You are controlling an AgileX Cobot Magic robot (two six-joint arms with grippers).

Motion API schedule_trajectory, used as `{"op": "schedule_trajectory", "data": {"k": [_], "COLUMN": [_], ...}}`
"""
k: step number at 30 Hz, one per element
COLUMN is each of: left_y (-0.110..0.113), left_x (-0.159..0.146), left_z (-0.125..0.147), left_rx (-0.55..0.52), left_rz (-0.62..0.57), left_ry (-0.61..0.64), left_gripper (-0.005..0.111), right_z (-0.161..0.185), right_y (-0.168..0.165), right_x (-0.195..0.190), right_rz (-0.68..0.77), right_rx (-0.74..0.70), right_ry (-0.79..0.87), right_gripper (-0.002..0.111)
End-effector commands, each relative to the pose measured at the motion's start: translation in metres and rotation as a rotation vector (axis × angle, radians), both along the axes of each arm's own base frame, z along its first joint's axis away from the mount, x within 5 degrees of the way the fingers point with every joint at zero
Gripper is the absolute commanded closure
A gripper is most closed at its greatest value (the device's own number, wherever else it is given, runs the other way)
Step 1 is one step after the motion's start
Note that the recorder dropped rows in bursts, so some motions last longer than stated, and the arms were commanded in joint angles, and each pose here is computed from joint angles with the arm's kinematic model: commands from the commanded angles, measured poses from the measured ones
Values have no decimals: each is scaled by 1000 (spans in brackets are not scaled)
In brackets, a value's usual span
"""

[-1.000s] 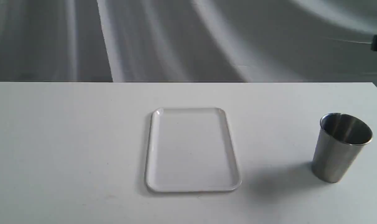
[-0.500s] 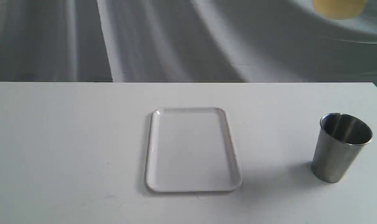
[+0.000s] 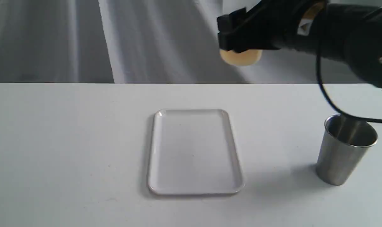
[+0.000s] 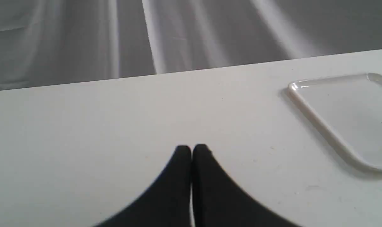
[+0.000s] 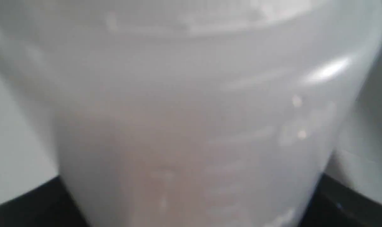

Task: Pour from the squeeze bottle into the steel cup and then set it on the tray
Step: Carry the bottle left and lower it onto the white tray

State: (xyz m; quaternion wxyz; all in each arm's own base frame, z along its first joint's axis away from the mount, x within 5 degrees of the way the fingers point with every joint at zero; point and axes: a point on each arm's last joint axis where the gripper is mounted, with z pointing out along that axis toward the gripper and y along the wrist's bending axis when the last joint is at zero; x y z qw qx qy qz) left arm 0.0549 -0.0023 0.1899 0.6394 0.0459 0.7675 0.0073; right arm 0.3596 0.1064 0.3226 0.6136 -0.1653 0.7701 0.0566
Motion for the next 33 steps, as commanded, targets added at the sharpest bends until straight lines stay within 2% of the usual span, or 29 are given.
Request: {"op": "schedule_trajectory", "data": {"k": [1,8,15,24,33], "left_y": [0,0,0,0,0], "left_x": [0,0,0,0,0], "left_z": [-1,-1,-1,-1,-1], "left_rx": [-4,-4,-6,-3,-3], "left_rz": [-6,-6,-5,-6,-6], "left_ry": [-5,-5,-5,-5,-5], "left_gripper": [107,107,107,107,107], "right_z": [-16,-76,-119,-152,-170], "right_y": [17,44,54,62,63], "right_x": [11,31,42,47,49], "right_rz": [36,71,76,83,84], "right_rx": [21,45,49,55,44], "right_ry": [-15,76,130,151,182], "right_gripper": [86,86,86,86,86]}}
